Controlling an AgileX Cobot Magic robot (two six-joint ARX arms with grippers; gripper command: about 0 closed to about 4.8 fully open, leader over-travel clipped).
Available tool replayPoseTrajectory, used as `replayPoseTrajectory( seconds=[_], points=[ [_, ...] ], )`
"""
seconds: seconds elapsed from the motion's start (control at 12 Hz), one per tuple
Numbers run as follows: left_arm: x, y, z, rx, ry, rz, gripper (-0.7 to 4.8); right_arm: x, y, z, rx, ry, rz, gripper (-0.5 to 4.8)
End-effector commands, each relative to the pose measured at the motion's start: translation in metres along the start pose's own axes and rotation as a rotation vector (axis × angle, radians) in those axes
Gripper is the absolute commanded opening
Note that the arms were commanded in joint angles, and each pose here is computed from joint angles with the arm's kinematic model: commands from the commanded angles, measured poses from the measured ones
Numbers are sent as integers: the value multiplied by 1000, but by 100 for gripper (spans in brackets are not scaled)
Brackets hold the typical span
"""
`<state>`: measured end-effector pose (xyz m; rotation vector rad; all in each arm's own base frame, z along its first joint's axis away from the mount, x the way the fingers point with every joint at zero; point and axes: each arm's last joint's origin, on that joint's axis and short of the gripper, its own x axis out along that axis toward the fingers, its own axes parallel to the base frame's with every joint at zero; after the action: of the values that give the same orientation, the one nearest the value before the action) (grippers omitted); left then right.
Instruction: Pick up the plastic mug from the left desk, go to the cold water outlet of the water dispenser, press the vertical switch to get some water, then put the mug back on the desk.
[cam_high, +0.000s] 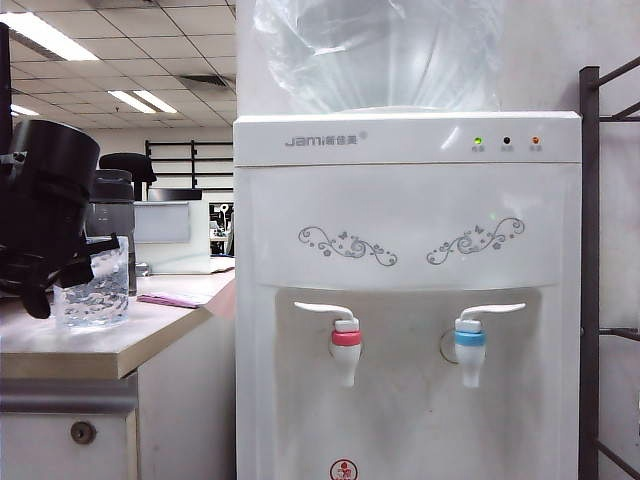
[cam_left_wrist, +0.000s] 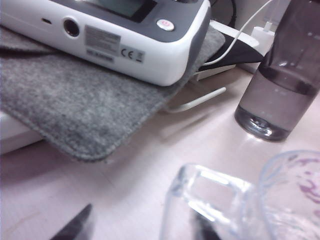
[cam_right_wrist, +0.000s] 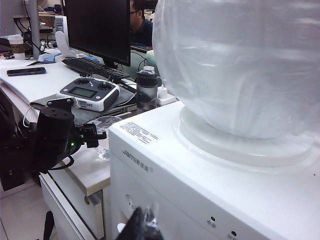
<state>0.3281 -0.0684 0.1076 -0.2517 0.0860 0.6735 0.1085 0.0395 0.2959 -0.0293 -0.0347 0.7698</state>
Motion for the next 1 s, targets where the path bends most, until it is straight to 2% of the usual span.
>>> replayPoseTrajectory(
  seconds=[0.08, 0.17, 0.5, 0.58, 0.92, 1.0],
  points=[
    [0, -2, 5, -25, -21, -4, 404, 0, 0, 2, -8, -12, 3, -1],
    [0, -2, 5, -3, -26, -5, 406, 0, 0, 2, -8, -12, 3, -1],
    [-9, -6, 4, 2, -31, -12, 405, 0, 0, 2, -8, -12, 3, -1],
    [-12, -3, 3, 27, -27, -15, 404, 0, 0, 2, -7, -12, 5, -1],
    [-32, 12, 9, 38, -17, -35, 404, 0, 0, 2, -8, -12, 3, -1],
    [-48, 15, 17, 22, -30, -58, 369, 0, 0, 2, -8, -12, 3, -1]
  ],
)
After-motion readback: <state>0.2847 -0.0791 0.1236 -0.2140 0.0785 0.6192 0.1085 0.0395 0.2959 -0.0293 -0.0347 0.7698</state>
